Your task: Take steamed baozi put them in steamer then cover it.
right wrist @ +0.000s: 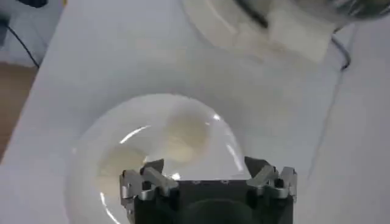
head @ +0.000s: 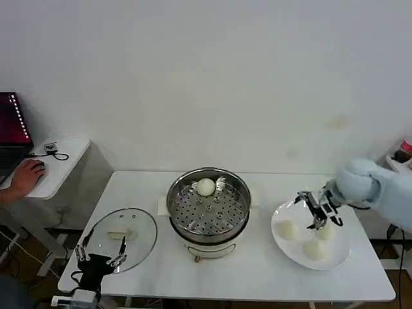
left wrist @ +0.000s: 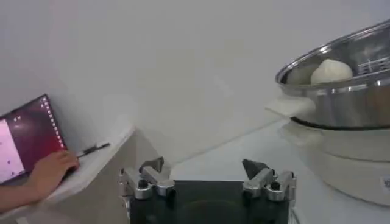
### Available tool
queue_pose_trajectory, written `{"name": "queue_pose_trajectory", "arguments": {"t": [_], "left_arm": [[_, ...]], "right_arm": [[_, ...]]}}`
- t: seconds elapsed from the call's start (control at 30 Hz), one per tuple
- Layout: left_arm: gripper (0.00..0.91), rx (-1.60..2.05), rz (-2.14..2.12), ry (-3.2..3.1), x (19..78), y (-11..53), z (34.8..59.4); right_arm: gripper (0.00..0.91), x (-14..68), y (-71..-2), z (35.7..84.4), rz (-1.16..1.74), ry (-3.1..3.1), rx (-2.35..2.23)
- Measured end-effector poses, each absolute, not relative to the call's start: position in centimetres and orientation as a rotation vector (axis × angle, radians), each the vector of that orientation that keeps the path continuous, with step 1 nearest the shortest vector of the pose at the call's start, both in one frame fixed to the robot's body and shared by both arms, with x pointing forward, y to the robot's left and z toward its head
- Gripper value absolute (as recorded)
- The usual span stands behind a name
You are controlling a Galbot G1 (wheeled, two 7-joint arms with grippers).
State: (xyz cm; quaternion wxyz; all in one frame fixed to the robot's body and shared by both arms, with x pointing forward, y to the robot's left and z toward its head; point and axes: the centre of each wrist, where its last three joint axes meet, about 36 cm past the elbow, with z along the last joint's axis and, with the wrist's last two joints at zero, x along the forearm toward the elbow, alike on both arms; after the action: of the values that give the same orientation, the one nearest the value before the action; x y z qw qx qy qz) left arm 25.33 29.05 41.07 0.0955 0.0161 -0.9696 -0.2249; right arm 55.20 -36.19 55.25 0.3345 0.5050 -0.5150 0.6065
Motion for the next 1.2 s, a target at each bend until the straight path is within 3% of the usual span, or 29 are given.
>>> {"name": "queue_pose_trajectory", "arguments": {"t": [0.63,0.83,1.0,1.2], "left_arm": [[0.907,0.079,-0.682,-2.853,25.1,29.8,40.9],[0.907,0.083,-0.686,-2.848,25.3,30.0,40.7],[0.907,0.088,-0.687,-2.845,25.3,30.1,40.7],[0.907,0.09,-0.683,-2.846,25.2,30.1,40.7]], "right_arm": [[0.907,59.0,-35.4,47.4,1.451,-1.361,1.269],[0.826,59.8,-34.2,45.6,1.438,-1.343,1.274],[0.675,60.4,-33.5,44.8,1.432,-1.343,1.269],[0.645,60.8,-33.1,44.5,1.422,-1.352,1.257]]}}
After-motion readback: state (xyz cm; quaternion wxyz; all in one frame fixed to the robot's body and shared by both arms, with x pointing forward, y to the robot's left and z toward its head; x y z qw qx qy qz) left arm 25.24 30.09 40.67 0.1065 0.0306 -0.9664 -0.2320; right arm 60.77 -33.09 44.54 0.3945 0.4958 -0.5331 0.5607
